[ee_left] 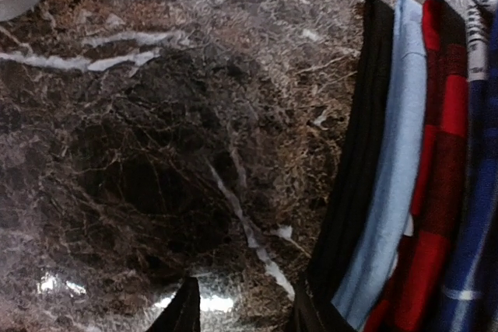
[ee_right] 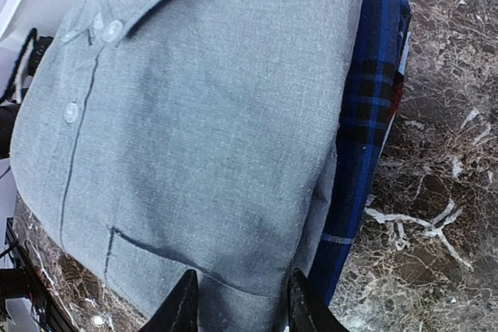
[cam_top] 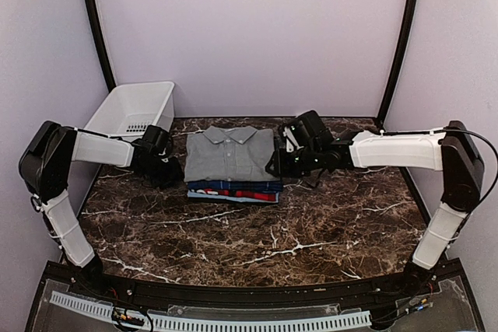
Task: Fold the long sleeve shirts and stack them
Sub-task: Move the square-folded shirt to the corner of the board.
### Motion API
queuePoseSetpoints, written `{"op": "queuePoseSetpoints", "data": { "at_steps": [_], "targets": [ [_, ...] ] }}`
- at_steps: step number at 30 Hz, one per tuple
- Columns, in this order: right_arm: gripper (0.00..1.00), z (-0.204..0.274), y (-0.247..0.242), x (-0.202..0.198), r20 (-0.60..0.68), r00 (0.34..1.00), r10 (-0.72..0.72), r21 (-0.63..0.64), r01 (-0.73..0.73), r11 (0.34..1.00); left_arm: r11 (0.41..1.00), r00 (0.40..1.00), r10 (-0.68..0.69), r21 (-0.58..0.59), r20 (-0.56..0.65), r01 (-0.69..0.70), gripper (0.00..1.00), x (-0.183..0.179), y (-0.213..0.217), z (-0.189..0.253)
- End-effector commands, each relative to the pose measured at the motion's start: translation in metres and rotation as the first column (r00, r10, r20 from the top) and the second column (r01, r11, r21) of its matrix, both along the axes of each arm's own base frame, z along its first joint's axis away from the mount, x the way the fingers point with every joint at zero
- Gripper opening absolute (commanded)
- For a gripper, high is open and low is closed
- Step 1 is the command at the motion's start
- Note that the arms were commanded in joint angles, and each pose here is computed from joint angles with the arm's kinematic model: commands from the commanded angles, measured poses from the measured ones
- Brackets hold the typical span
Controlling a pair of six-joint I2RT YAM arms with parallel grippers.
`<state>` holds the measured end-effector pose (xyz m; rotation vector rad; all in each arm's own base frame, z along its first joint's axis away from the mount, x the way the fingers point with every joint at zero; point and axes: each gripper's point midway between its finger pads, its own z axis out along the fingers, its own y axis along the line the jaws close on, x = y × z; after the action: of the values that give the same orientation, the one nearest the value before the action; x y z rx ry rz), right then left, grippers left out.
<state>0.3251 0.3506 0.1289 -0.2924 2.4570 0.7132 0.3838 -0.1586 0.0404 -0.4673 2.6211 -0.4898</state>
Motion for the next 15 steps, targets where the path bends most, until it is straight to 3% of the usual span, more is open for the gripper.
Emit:
{"op": "queuePoseSetpoints", "data": {
  "at_steps": [1,8,15],
  "targets": [
    [0.38,0.049,0.000,-0.003,0.097,0.995,0.008,0.063,-0.014,0.998,1.000,1.000,-0.013,-0.023,-0.013,0.013,0.40,0.005,-0.014,-0.013],
    [0.50,0.105,-0.032,0.003,0.227,0.972,-0.067,0.070,0.052,0.996,0.999,0.998,-0.045,-0.032,-0.036,0.044,0.39,-0.001,-0.042,-0.025],
    [0.52,0.120,-0.074,0.011,0.261,0.957,-0.126,0.058,0.115,0.992,0.991,0.993,-0.120,-0.054,-0.019,0.119,0.38,0.003,-0.091,-0.024]
  ]
}}
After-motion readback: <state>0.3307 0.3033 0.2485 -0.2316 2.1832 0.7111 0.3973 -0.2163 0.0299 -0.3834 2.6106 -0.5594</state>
